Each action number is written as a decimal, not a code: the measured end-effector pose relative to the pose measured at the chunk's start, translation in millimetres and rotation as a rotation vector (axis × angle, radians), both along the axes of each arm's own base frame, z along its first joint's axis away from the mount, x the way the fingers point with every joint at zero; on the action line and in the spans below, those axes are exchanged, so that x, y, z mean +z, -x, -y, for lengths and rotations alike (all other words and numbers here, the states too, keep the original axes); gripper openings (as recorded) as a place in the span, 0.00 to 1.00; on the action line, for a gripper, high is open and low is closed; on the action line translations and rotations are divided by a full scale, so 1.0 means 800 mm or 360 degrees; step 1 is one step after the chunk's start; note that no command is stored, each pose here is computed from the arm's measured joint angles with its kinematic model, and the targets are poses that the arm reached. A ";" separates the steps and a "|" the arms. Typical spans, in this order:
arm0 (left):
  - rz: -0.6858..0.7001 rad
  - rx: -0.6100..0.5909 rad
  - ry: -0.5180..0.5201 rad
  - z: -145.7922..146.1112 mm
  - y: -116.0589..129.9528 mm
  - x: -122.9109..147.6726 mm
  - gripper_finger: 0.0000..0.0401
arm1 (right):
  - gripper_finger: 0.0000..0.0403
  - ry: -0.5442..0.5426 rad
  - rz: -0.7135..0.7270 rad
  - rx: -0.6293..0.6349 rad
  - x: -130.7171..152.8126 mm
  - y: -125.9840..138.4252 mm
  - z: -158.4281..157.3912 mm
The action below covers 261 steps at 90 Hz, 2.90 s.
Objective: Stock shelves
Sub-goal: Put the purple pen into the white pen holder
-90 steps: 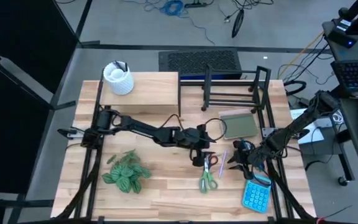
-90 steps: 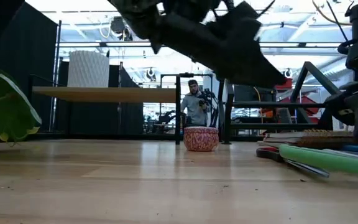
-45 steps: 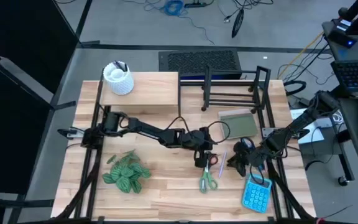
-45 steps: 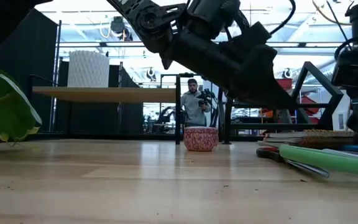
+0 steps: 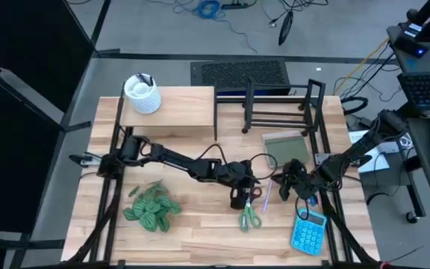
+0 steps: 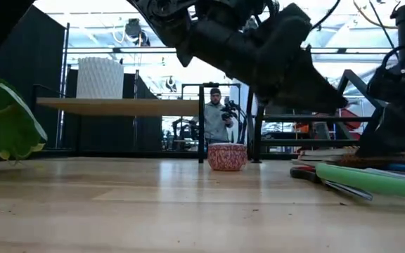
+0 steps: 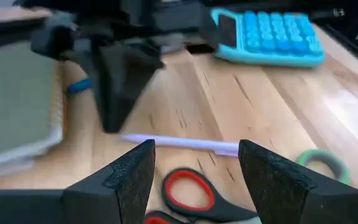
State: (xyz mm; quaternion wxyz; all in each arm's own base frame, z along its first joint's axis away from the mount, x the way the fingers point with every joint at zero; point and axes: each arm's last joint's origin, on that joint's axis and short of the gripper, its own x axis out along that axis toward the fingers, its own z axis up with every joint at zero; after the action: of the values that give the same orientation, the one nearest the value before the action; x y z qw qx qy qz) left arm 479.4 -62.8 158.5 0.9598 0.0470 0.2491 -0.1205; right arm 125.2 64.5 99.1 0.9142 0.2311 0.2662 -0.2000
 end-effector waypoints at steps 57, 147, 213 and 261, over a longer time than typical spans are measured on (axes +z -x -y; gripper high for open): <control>0.0056 0.0003 0.0004 -0.001 -0.002 0.004 0.55 | 0.00 0.0105 0.0092 0.0006 -0.019 0.007 -0.015; -0.0082 0.0243 0.0326 0.018 -0.016 0.012 0.54 | 0.00 0.0127 0.0049 0.0002 -0.035 0.007 -0.020; -0.0467 0.0521 0.0344 0.032 -0.074 -0.023 0.54 | 0.00 0.0124 0.0030 0.0021 -0.036 0.008 -0.020; -0.0452 0.0561 0.0336 0.026 -0.080 -0.047 0.54 | 0.00 0.0130 0.0024 0.0022 -0.036 0.008 -0.020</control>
State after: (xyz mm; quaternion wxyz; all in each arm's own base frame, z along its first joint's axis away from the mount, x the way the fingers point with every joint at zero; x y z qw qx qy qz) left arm 543.2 -83.4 121.2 0.9209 -0.1151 0.3719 0.0181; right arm 119.0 80.3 70.3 0.9262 0.1932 0.2523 -0.2028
